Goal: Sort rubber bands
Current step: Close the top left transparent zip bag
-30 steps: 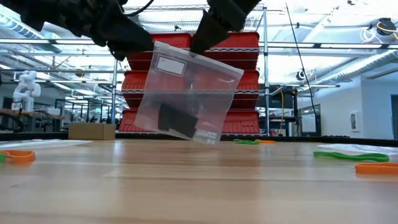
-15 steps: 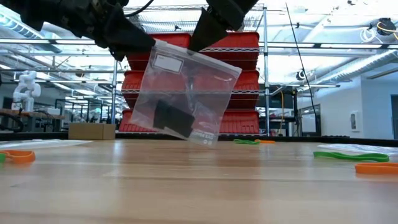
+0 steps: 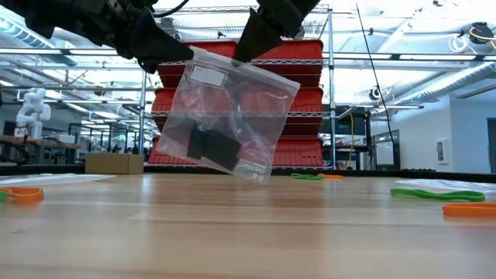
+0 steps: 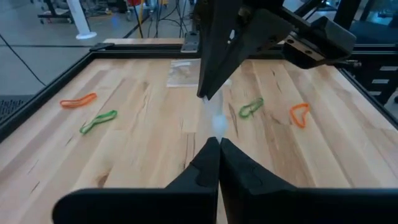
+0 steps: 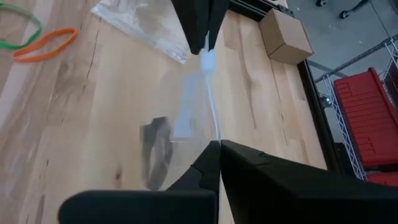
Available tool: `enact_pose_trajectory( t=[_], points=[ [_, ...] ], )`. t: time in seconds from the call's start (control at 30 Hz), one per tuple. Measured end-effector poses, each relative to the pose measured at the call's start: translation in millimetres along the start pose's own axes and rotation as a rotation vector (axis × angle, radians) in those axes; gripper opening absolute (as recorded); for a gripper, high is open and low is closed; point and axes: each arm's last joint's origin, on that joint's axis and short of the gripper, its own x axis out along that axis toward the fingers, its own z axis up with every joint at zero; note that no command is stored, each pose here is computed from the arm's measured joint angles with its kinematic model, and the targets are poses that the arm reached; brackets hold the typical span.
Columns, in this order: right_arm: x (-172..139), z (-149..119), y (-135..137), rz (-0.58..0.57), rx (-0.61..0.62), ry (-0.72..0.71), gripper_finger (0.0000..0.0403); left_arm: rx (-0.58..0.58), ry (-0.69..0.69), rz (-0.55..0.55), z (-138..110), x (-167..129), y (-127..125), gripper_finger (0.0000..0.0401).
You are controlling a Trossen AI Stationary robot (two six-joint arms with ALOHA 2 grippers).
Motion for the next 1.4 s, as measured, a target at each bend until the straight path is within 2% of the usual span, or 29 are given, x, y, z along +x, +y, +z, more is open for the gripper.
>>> enact_pose_trajectory(
  t=[0.43, 0.73, 0.97, 1.07, 1.23, 1.4],
  points=[
    [-0.1, 0.7, -0.2, -0.001, -0.003, -0.007, 0.0, 0.005, 0.012, -0.023, -7.4, 13.9, -3.3, 0.0009],
    [-0.6, 1.2, -0.4, 0.0, 0.03, -0.011, 0.0002, 0.032, 0.022, 0.03, -8.6, 14.3, -1.8, 0.0003],
    [-16.9, 8.0, -8.8, 0.015, 0.176, -0.061, 0.0058, 0.039, 0.046, 0.083, -11.1, 14.1, -0.1, 0.0002],
    [-20.4, 12.3, -9.7, 0.074, 0.23, -0.099, 0.009, 0.039, 0.044, 0.095, -10.9, 14.1, 0.2, 0.0001],
    [4.4, 10.8, -3.1, 0.172, 0.221, -0.107, 0.0118, 0.036, 0.03, 0.095, -9.5, 14.2, 0.2, 0.0001],
    [20.3, 8.7, -13.8, 0.139, 0.239, -0.109, 0.0126, 0.036, 0.028, 0.092, -9.3, 14.2, 0.1, 0.0001]
  ],
)
